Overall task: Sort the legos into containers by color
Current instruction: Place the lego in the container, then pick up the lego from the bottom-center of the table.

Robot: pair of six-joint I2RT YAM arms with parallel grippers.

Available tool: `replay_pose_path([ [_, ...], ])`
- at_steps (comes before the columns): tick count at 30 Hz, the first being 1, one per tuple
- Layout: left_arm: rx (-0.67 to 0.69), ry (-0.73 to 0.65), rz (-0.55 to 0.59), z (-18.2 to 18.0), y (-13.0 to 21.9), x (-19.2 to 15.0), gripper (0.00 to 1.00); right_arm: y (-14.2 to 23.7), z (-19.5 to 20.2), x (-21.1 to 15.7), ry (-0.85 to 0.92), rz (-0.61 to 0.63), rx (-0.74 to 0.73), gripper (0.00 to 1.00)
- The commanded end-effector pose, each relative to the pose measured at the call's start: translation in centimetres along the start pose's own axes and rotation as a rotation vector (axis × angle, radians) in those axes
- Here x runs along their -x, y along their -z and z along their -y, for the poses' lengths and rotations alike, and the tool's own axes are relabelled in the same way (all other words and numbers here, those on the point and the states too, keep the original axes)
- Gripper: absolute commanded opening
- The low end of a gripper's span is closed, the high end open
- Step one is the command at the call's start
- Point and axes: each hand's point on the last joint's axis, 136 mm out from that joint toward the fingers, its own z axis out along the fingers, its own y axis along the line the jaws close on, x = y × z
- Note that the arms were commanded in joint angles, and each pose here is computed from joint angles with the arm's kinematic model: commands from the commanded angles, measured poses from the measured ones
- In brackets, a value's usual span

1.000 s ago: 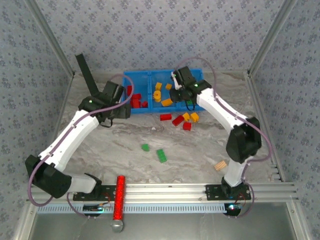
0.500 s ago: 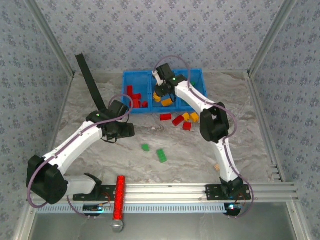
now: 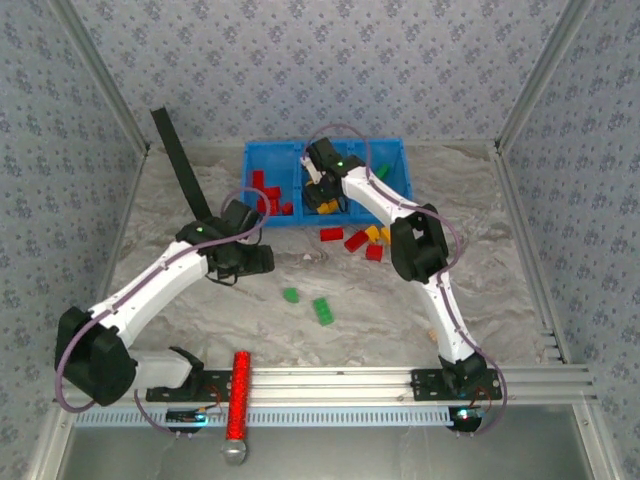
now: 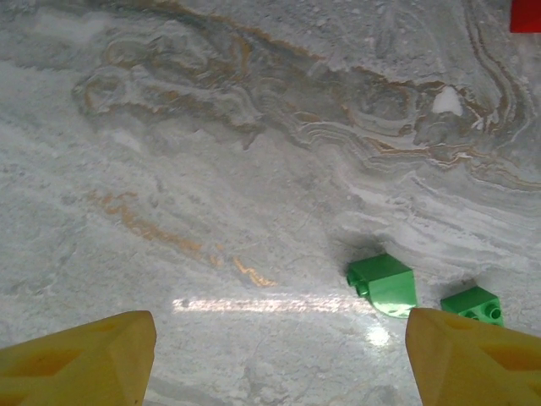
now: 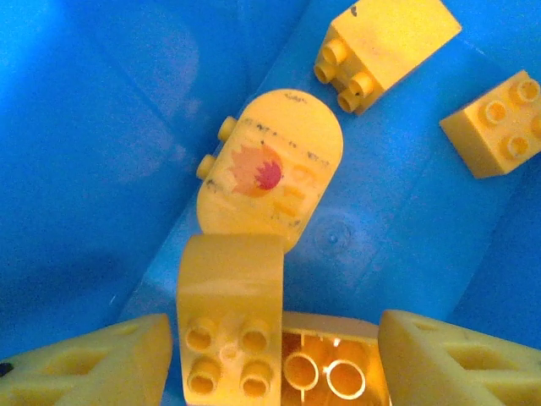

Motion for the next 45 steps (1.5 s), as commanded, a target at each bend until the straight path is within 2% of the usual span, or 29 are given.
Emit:
replay_pose_path([
  [1, -0.024, -0.036, 0.030, 1.9, -0.4, 1.7, 0.78, 6.4, 0.3, 2.3, -0.024, 0.078, -0.005, 0.68],
  [4, -0.045, -0.047, 0.038, 3.0, -0.9, 2.6, 0.78, 9.3, 0.1, 1.6, -0.063, 0.086, 0.009, 0.70],
  [8, -0.053, -0.081, 0.084, 4.1, -0.3, 5.0, 0.79, 13.1, -1.6, -1.3, -0.140, 0.079, 0.074, 0.71],
  [16, -0.098, -0.093, 0.144, 6.3, 0.6, 10.4, 0.80, 15.9, -9.1, -12.0, -0.182, -0.026, 0.215, 0.73],
  [22, -0.116, -0.102, 0.184, 6.9, 1.3, 12.9, 0.80, 15.2, -13.9, -18.4, -0.173, -0.161, 0.239, 0.78],
  [25, -0.130, -0.093, 0.194, 7.0, 1.7, 13.4, 0.80, 14.9, -15.5, -19.7, -0.157, -0.206, 0.260, 0.81],
  [26, -0.131, -0.091, 0.197, 6.9, 1.7, 13.4, 0.80, 14.3, -15.8, -21.3, -0.146, -0.247, 0.252, 0.82],
  [30, -0.129, -0.083, 0.198, 6.7, 1.8, 13.3, 0.81, 13.3, -17.1, -22.8, -0.112, -0.306, 0.253, 0.81],
  [39, -0.119, -0.059, 0.203, 5.9, 2.0, 12.9, 0.81, 10.9, -18.2, -25.3, -0.090, -0.398, 0.208, 0.70],
  [40, -0.117, -0.058, 0.200, 5.7, 2.0, 12.8, 0.81, 11.0, -18.5, -24.3, -0.090, -0.378, 0.209, 0.68],
  [45, -0.111, -0.057, 0.198, 5.5, 2.0, 12.9, 0.82, 10.0, -18.2, -25.6, -0.072, -0.420, 0.157, 0.55],
])
